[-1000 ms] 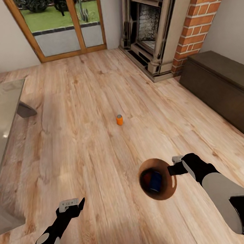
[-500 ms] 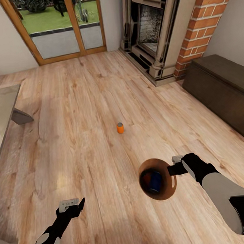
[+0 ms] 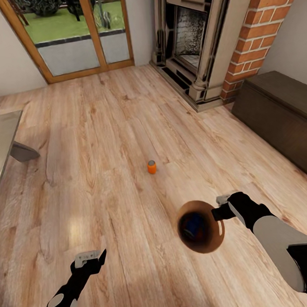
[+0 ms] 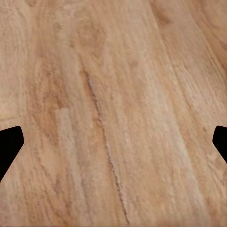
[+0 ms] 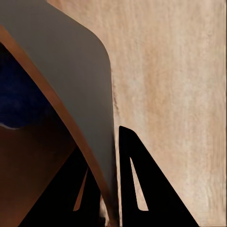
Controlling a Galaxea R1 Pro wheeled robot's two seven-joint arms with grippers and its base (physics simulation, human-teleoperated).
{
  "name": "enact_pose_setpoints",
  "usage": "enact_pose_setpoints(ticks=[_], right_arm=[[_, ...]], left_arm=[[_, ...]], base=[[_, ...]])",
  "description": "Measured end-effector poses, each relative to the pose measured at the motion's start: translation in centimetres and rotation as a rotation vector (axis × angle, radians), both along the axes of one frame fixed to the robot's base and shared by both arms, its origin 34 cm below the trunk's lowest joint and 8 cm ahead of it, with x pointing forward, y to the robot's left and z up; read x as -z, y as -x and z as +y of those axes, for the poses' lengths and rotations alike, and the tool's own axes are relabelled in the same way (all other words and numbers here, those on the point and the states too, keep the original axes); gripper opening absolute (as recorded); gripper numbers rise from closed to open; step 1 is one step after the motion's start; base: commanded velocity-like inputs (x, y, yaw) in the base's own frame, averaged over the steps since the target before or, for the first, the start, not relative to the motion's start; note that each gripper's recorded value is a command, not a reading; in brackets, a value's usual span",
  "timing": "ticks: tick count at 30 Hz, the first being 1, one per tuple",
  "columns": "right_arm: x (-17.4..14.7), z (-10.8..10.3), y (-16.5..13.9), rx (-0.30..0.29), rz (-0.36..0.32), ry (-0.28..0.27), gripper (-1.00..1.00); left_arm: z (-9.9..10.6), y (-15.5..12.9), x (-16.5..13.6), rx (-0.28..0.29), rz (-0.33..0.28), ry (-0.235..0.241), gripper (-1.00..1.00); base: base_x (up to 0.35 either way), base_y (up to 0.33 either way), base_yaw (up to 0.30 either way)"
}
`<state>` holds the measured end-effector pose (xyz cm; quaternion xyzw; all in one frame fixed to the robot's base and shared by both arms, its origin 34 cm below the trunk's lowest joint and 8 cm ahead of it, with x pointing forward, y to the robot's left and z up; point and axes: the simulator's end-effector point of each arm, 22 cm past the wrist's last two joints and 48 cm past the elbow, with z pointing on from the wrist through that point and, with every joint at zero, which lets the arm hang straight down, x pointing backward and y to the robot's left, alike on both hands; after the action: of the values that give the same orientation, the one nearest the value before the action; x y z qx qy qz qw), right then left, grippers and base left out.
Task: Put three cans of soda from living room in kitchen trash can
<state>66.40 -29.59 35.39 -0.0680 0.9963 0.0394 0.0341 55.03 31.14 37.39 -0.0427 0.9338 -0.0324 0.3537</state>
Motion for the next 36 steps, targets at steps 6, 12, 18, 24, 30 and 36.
enact_pose_setpoints(ticks=[6,12,18,24,30,36], right_arm=[[0.1,-1.0,0.2,-0.048,0.008,0.049,-1.0],[0.1,-1.8,0.4,-0.085,0.014,0.087,-1.0],[0.4,-1.9,0.8,-0.134,0.006,0.111,-1.0],[1.0,-1.1,2.0,-0.149,0.008,0.107,-1.0],[1.2,-0.2,2.2,-0.12,0.002,0.072,-1.0],[0.8,3.3,1.5,0.057,-0.016,-0.101,-1.0]], left_arm=[[0.1,0.7,0.6,-0.003,0.018,0.0,1.0],[0.1,0.7,0.6,-0.003,0.018,0.0,1.0],[0.5,2.0,1.0,-0.014,0.047,0.015,1.0],[0.5,3.6,1.8,-0.016,0.094,0.038,1.0],[0.6,3.6,1.8,-0.019,0.089,0.039,1.0],[0.7,3.6,1.8,-0.02,0.089,0.036,1.0]], base=[[0.012,0.0,0.0],[0.012,0.0,0.0],[0.098,0.0,0.0],[0.277,0.0,0.0],[0.311,0.0,0.0],[0.325,0.0,-0.015]])
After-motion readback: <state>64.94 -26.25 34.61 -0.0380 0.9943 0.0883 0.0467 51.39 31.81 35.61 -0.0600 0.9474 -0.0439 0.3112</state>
